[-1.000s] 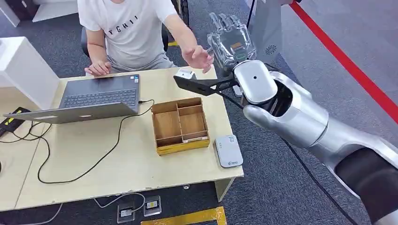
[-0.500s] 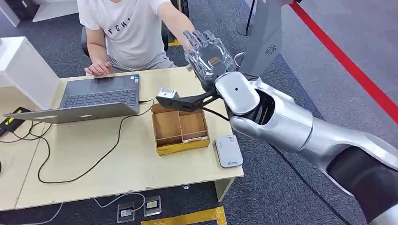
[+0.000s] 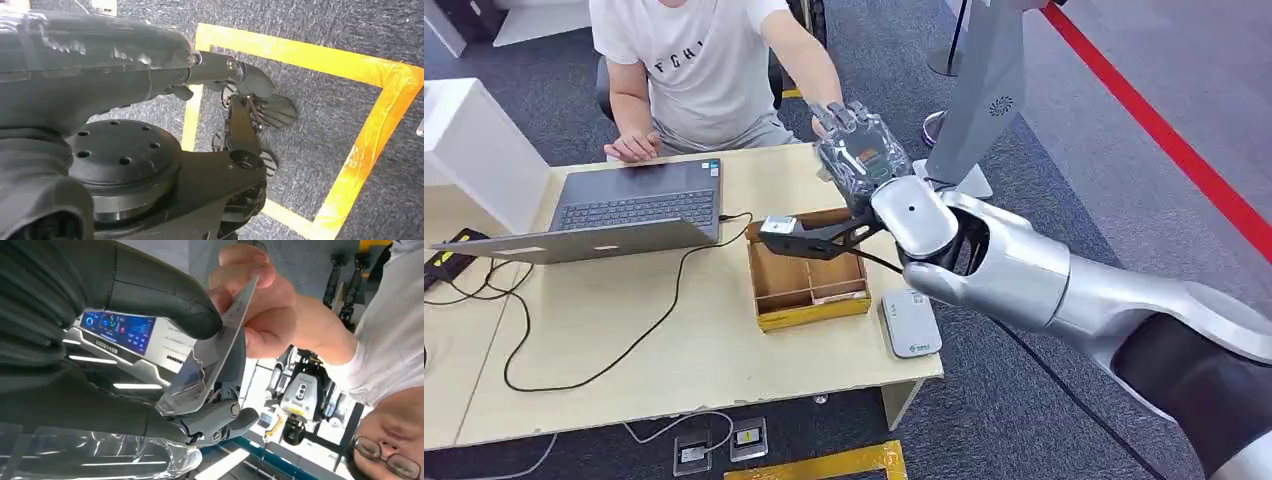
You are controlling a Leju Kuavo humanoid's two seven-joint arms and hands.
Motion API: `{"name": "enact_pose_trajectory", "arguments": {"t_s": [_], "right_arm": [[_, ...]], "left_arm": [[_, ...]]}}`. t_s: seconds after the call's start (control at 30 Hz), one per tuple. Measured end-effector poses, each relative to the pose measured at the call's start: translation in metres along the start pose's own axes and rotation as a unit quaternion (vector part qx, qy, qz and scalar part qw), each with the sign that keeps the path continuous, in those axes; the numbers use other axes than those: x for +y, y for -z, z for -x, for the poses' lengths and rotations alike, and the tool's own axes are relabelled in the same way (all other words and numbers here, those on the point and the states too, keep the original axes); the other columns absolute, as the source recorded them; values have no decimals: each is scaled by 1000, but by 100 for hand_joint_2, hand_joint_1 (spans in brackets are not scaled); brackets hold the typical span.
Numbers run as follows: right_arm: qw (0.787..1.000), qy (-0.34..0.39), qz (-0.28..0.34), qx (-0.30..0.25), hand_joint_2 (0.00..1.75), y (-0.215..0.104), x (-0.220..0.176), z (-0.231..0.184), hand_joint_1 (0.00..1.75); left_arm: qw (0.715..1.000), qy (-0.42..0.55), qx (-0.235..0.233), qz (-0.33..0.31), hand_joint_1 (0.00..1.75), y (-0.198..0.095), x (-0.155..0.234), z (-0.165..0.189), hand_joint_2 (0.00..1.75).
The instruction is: Pass the card to the sensor for recognition and then transmit it.
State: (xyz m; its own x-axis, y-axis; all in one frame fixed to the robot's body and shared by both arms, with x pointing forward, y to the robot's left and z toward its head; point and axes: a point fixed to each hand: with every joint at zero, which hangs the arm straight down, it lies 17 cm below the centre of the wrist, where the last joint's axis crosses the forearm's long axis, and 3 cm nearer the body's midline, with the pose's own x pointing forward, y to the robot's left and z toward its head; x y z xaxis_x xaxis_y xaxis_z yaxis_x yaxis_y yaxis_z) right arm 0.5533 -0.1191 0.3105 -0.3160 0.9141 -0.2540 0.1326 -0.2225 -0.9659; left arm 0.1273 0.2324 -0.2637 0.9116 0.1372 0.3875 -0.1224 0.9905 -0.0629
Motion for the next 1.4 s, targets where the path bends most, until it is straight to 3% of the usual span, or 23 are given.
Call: {"name": "enact_pose_trajectory", "arguments": {"t_s": [0.4,0.43,0.47,0.5,1.4], "right_arm": [[1000,-8,-19,4,175,-1,19,-2,175],[1000,-8,-20,4,175,-1,20,-1,0],[1000,-8,-20,5,175,-2,21,-1,0],[1000,-8,-21,6,0,-2,21,0,0],[1000,15,-18,9,0,-2,23,7,0]], "left_arm": [[1000,-2,3,-3,0,0,1,1,0],[1000,-2,5,-3,0,0,1,2,0],[1000,-2,5,-3,0,0,1,2,0],[1000,-2,5,-3,0,0,1,2,0],[1000,-4,6,-6,0,0,2,2,0]]}}
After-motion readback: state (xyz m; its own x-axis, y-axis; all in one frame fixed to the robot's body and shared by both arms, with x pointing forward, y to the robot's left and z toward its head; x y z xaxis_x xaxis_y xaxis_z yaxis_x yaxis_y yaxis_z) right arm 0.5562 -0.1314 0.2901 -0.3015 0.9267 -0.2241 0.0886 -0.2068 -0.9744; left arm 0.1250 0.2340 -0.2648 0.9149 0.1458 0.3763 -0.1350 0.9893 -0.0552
